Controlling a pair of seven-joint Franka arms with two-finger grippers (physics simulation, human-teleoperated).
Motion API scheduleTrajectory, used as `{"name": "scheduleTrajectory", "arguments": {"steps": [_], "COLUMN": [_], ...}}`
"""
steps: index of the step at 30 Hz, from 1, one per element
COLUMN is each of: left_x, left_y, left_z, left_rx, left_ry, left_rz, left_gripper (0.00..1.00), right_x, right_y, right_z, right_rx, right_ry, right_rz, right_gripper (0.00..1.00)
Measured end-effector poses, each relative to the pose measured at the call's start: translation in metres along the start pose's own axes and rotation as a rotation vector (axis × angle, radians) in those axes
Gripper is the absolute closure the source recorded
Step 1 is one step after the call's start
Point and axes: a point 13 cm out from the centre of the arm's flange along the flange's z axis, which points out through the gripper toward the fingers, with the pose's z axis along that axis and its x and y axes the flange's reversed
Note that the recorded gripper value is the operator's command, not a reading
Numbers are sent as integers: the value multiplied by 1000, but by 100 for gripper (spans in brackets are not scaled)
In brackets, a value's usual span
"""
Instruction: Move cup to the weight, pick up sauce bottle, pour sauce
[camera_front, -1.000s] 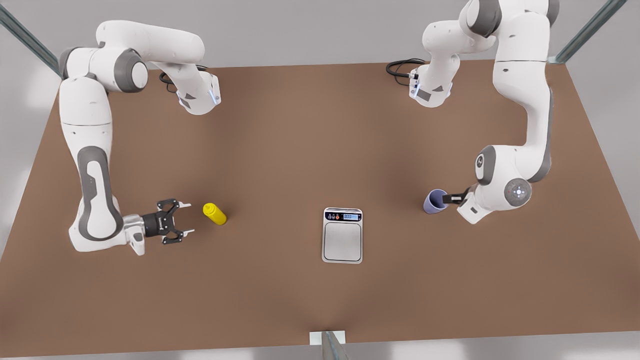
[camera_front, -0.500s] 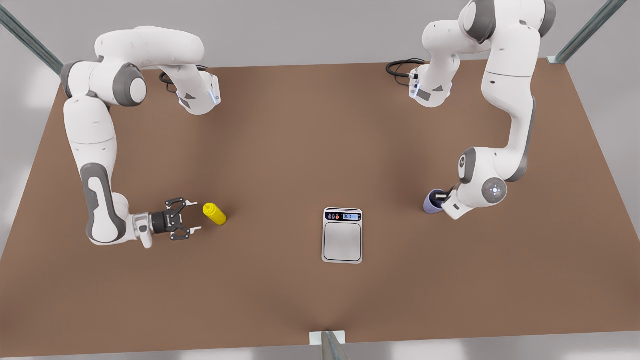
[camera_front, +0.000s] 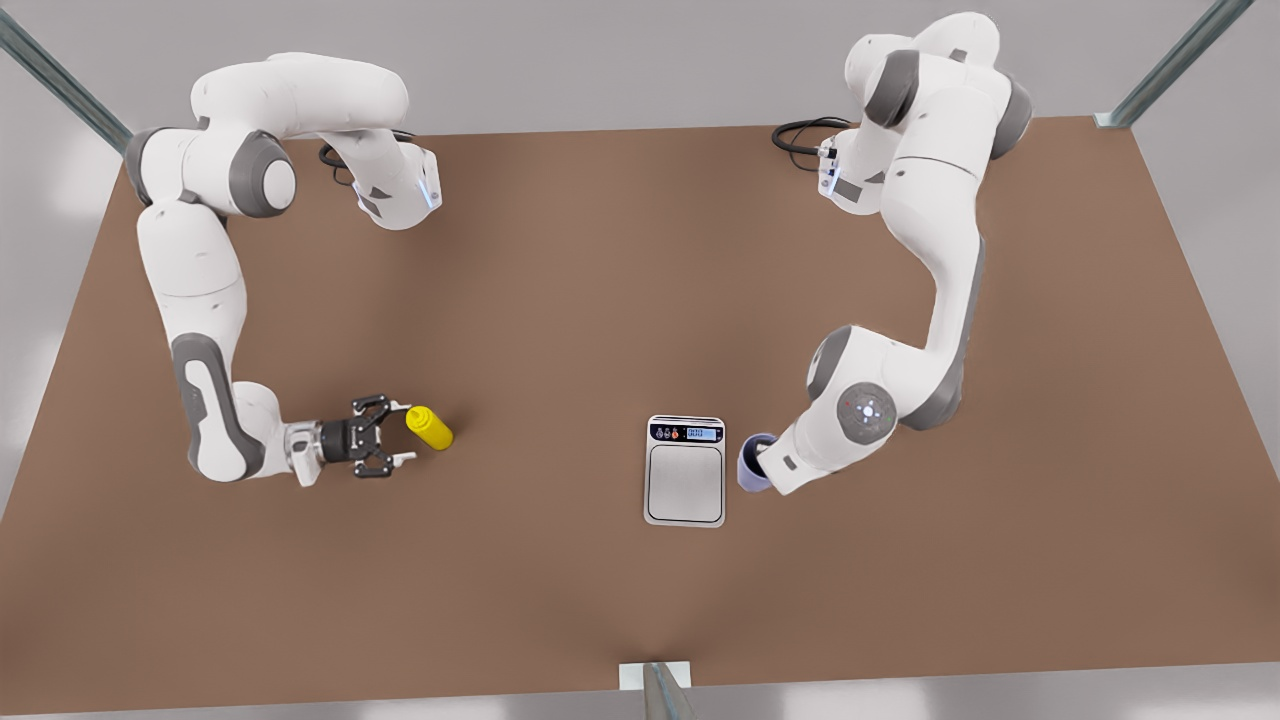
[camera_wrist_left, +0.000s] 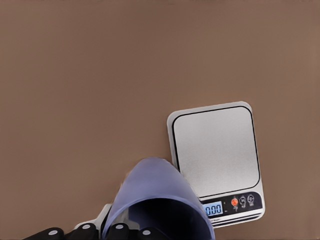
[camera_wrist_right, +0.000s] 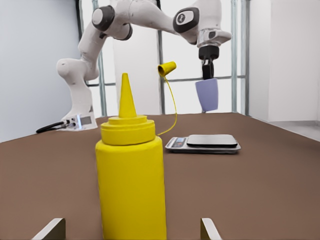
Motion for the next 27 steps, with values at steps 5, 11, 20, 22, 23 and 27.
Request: {"name": "scheduleTrajectory", "arguments": {"steps": [5,11,20,22,23,27], "left_x": [-4,2,2,0,-1,-3], "left_y": [-35,-75,-83,-84,-82,-77], "left_z": [22,50,69,66,62,30], "left_rx": [31,56,65,68,70,68], "left_ry": [22,49,60,56,51,36], "left_rz": [-86,-156,-268,-285,-294,-327], "left_gripper": [79,79,34,21,21,0], "right_x": [0,-1,-2,-2,-2,-3], "right_y": [2,0,-3,-3,-3,-4], "right_z": [11,31,49,49,49,49], "right_rx": [-10,-23,-26,-25,-25,-25], "right_ry": [-8,-20,-34,-35,-35,-34], "right_rz": [-44,-88,-133,-140,-143,-158], "right_gripper": [0,0,3,15,28,51]}}
